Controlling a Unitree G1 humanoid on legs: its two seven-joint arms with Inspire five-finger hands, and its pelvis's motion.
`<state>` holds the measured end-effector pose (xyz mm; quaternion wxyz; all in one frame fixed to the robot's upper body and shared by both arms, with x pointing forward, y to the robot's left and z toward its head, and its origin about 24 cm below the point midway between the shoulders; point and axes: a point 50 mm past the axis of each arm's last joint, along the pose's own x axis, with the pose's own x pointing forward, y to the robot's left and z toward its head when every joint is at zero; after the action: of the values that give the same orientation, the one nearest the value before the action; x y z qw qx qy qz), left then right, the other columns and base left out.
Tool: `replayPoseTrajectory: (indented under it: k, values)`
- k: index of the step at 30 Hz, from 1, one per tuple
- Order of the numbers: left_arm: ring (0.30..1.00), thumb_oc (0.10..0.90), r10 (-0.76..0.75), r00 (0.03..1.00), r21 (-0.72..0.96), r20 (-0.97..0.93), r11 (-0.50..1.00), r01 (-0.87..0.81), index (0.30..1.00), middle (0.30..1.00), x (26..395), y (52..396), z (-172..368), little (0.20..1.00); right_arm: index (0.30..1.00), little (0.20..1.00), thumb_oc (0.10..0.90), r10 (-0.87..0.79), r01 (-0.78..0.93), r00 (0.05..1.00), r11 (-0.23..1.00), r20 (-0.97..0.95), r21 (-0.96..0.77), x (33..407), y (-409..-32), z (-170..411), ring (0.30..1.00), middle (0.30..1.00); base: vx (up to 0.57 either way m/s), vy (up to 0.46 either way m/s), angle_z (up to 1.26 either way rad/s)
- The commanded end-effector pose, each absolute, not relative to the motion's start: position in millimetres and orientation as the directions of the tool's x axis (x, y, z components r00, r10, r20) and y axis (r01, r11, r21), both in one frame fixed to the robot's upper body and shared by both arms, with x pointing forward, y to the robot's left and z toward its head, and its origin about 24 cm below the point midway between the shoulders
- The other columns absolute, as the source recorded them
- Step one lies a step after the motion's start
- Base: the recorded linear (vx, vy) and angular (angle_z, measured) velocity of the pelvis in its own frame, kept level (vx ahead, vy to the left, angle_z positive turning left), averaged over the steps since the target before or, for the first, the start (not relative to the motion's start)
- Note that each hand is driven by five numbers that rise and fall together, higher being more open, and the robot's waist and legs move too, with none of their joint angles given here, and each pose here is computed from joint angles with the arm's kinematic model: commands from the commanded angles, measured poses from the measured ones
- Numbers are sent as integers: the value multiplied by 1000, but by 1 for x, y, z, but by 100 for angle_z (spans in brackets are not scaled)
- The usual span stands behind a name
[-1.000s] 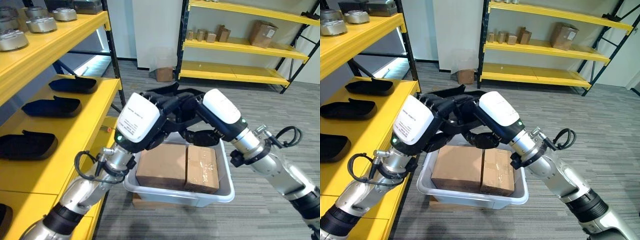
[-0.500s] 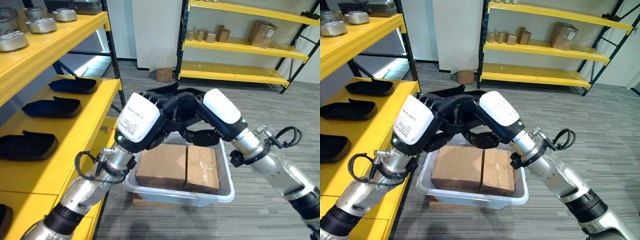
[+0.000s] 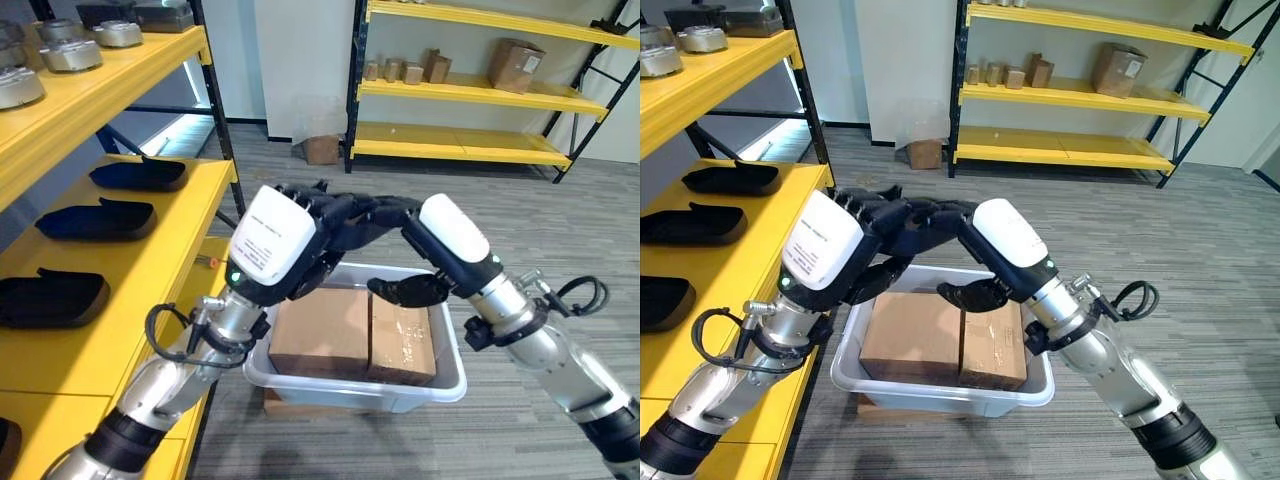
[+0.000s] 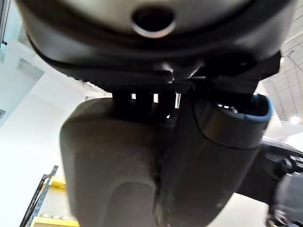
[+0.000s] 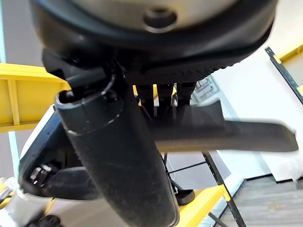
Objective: Move parts from the plastic box to the shelf.
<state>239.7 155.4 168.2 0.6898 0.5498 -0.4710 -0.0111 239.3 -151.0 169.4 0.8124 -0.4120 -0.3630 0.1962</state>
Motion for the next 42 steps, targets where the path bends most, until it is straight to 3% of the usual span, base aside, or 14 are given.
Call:
replayPoseTrajectory:
  k: [1, 18, 30, 38, 42]
  values:
    - [300, 400, -423, 472, 630, 774, 429, -648, 300, 300, 244, 174, 202, 300, 1000, 1000, 900, 435, 219, 516, 766, 738, -605, 233, -176, 239, 1000, 1000, 0, 0, 0]
    - [300, 400, -313, 553, 634, 772, 309, -709, 300, 300, 229, 217, 192, 300, 1000, 1000, 900, 295, 254, 518, 843, 803, -473, 199, -199, 231, 1000, 1000, -6, -5, -6]
    - [300, 400, -176, 616, 636, 768, 328, -699, 300, 300, 211, 239, 174, 300, 1000, 1000, 900, 215, 74, 730, 919, 649, -387, 200, -203, 177, 1000, 1000, -16, -45, -4]
    - [300, 400, -124, 618, 619, 777, 333, -711, 300, 300, 205, 245, 172, 300, 1000, 1000, 900, 297, -4, 676, 917, 675, -400, 206, -187, 188, 1000, 1000, -66, -151, -3]
    - [300, 400, -102, 602, 591, 792, 377, -713, 300, 300, 200, 240, 170, 300, 1000, 1000, 900, 322, -14, 594, 920, 737, -391, 211, -175, 204, 1000, 1000, -60, -239, 4]
